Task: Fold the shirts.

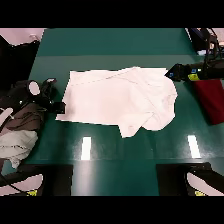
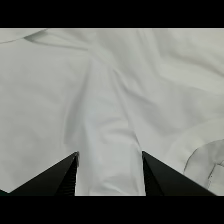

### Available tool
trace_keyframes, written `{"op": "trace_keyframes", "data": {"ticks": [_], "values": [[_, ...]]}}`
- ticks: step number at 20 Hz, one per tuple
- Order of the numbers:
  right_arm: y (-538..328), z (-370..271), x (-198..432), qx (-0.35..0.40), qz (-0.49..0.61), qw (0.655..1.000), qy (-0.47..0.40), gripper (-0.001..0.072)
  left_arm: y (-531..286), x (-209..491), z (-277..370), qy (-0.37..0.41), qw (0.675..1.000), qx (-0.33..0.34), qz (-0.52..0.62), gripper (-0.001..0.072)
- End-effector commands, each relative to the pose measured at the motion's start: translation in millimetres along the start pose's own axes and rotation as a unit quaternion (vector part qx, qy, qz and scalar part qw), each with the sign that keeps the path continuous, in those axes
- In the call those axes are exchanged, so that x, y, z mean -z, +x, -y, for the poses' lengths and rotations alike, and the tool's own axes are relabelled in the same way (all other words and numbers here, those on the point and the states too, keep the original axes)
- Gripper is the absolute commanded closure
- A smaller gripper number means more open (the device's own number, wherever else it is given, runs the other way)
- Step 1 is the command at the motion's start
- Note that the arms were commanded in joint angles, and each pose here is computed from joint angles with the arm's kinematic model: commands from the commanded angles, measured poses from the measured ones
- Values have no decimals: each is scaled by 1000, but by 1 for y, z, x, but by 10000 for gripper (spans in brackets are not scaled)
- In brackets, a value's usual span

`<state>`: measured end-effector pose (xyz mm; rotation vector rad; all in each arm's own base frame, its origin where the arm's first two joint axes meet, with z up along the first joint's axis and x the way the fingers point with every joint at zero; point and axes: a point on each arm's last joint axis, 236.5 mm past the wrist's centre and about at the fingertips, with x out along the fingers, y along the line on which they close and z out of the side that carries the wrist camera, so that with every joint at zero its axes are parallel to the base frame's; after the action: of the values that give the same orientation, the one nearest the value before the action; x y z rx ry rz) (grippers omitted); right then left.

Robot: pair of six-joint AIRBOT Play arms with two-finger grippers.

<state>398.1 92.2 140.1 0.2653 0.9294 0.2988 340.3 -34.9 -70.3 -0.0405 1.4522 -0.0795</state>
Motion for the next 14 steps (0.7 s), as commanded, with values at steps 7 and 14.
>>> {"op": "trace_keyframes", "data": {"ticks": [7, 14], "values": [[0, 0, 5, -1, -10, 1000, 0, 262, 15, 12, 12, -18, 999, 28, -37, 106], [-2, -1, 26, -3, -55, 999, 0, 262, 6, 19, 13, -15, 998, 28, -51, 674]]}}
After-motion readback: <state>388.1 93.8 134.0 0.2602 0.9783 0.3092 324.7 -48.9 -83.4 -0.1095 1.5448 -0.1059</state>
